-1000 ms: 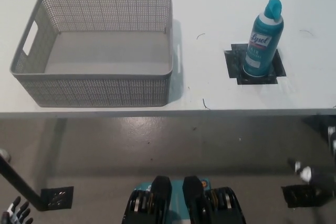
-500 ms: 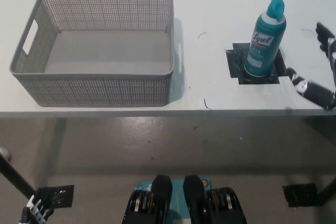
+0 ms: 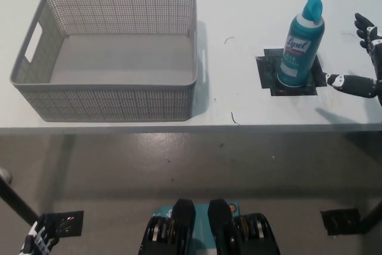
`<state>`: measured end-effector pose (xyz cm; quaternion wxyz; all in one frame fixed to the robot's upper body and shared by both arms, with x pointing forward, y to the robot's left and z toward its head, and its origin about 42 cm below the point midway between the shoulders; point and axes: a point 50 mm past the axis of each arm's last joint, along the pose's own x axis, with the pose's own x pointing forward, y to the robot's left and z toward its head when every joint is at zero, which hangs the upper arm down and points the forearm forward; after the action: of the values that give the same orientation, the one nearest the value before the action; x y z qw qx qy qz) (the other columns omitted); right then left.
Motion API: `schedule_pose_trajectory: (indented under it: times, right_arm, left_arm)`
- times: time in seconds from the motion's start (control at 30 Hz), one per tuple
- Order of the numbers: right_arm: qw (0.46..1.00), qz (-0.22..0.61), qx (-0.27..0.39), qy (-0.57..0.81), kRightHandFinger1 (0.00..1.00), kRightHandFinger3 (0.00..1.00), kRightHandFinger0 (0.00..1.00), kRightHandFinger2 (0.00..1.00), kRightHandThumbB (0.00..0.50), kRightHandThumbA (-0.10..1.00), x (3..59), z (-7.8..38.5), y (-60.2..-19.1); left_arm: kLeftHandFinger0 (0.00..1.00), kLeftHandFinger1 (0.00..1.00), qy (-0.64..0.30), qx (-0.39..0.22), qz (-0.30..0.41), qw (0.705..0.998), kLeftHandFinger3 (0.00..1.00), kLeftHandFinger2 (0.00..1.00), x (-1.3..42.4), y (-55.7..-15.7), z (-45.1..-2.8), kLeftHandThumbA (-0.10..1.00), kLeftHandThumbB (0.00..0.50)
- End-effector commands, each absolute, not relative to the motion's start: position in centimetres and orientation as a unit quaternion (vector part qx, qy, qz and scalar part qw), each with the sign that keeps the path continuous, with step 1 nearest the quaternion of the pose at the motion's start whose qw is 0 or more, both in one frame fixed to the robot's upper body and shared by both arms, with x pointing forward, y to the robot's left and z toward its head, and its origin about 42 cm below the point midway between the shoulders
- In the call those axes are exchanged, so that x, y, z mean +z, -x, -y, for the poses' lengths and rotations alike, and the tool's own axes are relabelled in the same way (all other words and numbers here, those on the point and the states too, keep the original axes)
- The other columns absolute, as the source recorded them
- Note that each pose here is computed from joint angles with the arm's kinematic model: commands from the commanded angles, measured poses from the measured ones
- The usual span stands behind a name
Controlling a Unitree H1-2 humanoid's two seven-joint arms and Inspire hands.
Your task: Use the right hand to pick up an air purifying spray and put it inside a container
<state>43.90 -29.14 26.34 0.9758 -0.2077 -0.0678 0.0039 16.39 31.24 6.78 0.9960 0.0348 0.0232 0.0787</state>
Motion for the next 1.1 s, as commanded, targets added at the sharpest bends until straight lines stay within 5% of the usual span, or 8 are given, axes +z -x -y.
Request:
schedule_pose_trajectory:
  times: [0.0, 0.57, 0.67, 0.8, 1.07]
  right_arm:
    - [0.98, 0.04, 0.062, 0.185, 1.0, 1.0, 1.0, 1.0, 0.5, 1.0, 28.0, 29.5, -46.1]
    - [0.993, -0.007, 0.047, 0.11, 1.0, 1.0, 1.0, 1.0, 0.5, 1.0, 26.0, 25.2, -52.5]
    - [0.993, -0.006, 0.052, 0.105, 1.0, 1.0, 1.0, 1.0, 0.5, 1.0, 25.9, 24.8, -53.1]
    - [0.994, -0.005, 0.055, 0.091, 1.0, 1.0, 1.0, 1.0, 0.5, 1.0, 25.9, 24.1, -54.3]
    - [0.996, -0.003, 0.007, 0.093, 1.0, 1.0, 1.0, 1.0, 0.5, 1.0, 26.7, 23.9, -56.7]
  left_arm:
    - [1.0, 1.0, -0.056, 0.086, -0.003, 0.995, 1.0, 1.0, 7.9, -16.2, -31.9, 1.0, 0.398]
    - [1.0, 1.0, -0.062, 0.095, -0.007, 0.994, 1.0, 1.0, 8.6, -15.5, -32.4, 1.0, 0.389]
    - [1.0, 1.0, -0.065, 0.092, -0.01, 0.994, 1.0, 1.0, 8.7, -15.3, -32.4, 1.0, 0.422]
    - [1.0, 1.0, -0.06, 0.09, -0.016, 0.994, 1.0, 1.0, 8.6, -14.8, -32.4, 1.0, 0.348]
    - [1.0, 1.0, -0.048, 0.069, -0.034, 0.996, 1.0, 1.0, 8.3, -14.1, -32.4, 1.0, 0.359]
